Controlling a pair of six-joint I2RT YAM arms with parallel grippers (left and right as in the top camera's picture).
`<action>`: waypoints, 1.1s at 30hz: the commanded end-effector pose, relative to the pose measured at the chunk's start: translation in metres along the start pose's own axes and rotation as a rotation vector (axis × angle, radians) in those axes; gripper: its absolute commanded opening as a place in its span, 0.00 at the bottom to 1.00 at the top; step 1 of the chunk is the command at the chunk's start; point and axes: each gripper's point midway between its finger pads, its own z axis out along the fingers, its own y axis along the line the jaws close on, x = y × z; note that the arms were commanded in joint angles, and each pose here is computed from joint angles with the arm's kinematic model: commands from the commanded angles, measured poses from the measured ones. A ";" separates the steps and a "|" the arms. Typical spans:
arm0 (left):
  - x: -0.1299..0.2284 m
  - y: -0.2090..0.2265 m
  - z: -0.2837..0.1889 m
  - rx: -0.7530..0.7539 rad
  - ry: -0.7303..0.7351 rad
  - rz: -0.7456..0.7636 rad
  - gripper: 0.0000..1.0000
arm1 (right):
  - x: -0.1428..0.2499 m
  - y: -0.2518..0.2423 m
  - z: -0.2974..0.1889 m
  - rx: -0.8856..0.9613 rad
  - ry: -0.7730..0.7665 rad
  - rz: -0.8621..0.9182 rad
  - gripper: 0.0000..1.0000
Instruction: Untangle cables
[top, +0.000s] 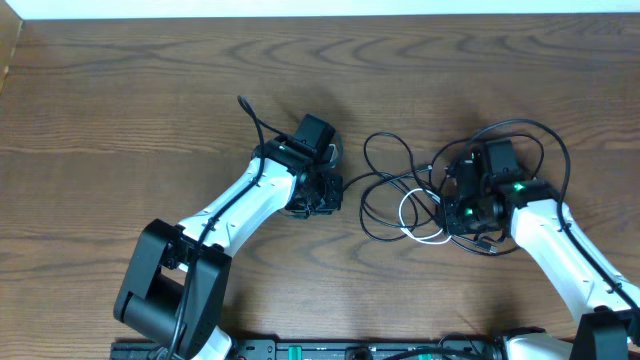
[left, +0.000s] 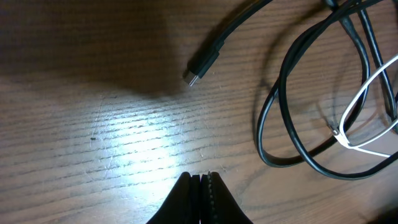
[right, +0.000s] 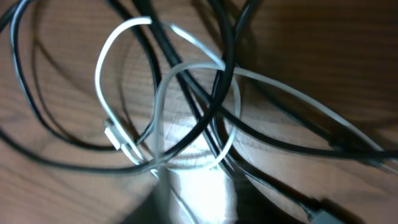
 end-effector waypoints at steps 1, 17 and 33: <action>-0.002 0.000 -0.004 -0.010 -0.015 0.021 0.08 | 0.000 0.025 0.004 -0.135 -0.006 0.041 0.01; -0.002 0.000 -0.004 -0.010 -0.016 0.021 0.08 | -0.129 0.143 -0.207 -0.879 -0.438 -0.274 0.01; -0.003 0.000 -0.004 -0.014 -0.018 0.022 0.07 | -0.208 0.115 -0.316 -0.632 -0.855 -0.265 0.01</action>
